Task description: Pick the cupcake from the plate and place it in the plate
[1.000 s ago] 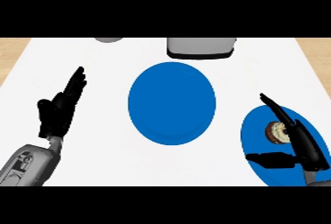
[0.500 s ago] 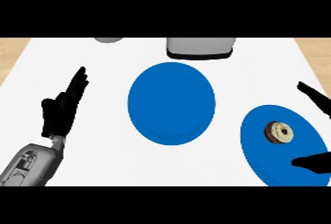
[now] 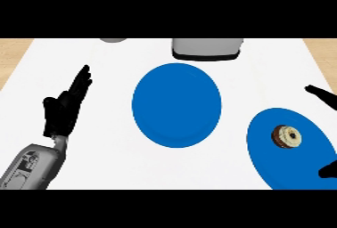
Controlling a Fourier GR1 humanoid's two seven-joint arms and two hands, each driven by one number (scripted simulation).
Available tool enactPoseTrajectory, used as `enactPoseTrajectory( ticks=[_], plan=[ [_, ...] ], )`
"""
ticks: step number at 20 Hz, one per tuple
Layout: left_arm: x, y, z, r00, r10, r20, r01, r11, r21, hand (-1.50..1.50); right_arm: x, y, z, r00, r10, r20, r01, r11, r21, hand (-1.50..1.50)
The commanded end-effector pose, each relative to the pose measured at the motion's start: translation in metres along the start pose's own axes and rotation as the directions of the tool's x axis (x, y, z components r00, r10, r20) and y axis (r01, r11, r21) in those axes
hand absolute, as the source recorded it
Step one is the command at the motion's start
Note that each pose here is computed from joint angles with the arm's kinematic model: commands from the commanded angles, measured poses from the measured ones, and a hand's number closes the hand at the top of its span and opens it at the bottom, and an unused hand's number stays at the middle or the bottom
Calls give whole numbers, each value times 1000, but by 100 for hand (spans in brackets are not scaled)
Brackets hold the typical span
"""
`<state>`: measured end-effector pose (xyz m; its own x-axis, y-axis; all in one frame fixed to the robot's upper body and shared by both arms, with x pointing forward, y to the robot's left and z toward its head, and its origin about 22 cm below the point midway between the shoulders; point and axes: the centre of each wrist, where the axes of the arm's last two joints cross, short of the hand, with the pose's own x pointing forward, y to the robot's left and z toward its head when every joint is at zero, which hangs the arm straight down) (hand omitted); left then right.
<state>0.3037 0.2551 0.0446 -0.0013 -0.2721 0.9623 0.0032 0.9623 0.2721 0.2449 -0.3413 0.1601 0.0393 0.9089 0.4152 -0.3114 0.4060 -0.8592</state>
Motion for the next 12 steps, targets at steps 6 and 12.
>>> enactPoseTrajectory(
  ticks=[6, 12],
  plan=[
    [-16, 7, -4, 1000, -4, 10, 4, 1000, -6, 0, 9, 0, -34, 999, 8, -50, -4, 996, 85, -150],
    [-17, -3, 2, 1000, -21, 11, 20, 1000, 15, 0, -30, 58, -49, 990, 103, -95, -84, 980, 178, -150]
  ],
)
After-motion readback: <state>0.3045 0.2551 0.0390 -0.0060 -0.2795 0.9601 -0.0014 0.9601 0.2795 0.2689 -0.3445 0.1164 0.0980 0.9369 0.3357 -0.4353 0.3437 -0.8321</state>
